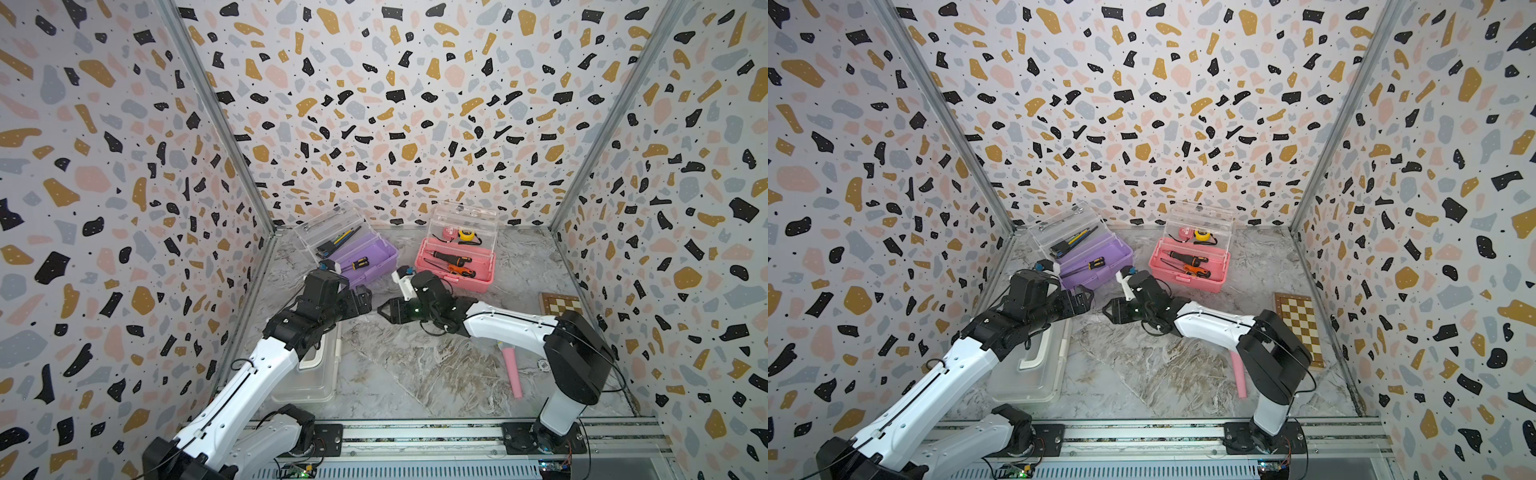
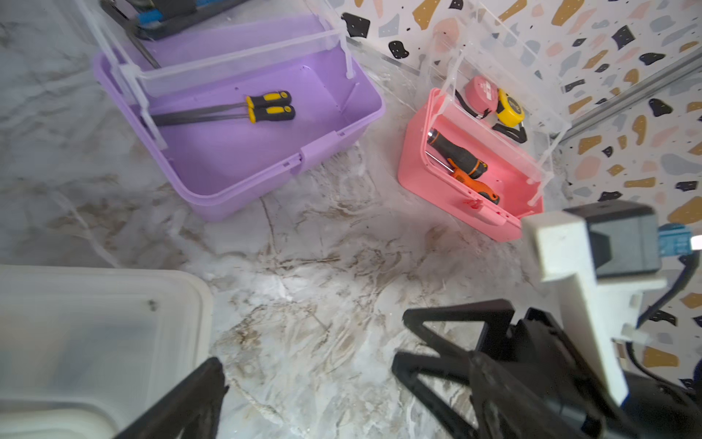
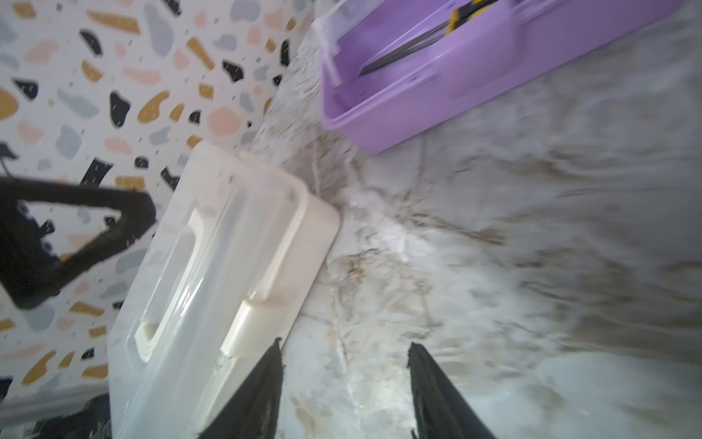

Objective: Close toolboxes
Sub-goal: Move the toolbox to the center of the board.

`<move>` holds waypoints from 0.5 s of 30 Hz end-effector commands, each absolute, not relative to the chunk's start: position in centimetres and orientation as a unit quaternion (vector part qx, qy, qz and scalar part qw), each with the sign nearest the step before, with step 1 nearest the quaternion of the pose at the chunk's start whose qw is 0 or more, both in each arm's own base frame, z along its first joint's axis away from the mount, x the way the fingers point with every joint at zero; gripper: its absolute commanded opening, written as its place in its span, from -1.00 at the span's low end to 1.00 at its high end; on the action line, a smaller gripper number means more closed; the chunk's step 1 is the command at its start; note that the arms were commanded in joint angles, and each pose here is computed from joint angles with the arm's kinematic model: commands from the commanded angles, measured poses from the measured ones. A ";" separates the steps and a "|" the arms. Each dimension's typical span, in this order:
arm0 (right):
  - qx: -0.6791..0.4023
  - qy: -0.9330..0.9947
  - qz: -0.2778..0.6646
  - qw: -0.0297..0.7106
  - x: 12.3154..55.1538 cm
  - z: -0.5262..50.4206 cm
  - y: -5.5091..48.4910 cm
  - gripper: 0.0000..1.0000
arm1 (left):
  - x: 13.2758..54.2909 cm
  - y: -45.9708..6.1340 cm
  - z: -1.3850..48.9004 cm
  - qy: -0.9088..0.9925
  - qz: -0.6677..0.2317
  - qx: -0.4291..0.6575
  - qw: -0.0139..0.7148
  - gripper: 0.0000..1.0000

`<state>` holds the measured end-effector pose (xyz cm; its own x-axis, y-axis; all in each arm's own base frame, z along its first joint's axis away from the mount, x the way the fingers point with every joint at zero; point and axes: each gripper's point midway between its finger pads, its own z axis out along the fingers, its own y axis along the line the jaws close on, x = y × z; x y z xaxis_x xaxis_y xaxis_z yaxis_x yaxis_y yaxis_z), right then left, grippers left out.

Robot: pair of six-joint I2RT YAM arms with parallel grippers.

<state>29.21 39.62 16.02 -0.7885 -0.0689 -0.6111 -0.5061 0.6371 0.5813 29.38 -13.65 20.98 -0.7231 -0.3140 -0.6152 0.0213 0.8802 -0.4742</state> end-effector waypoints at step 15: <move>-0.102 0.896 0.305 0.307 31.5 15.3 29.9 0.29 | 24.0 -12.4 9.8 0.944 -0.170 -0.124 0.254 0.98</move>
<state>31.98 30.24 14.78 -0.7943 0.0183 -0.6072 -0.3566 0.7952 0.4904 24.66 -15.11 10.82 -0.8571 -0.3183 -0.4051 -0.0927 0.8688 -0.4865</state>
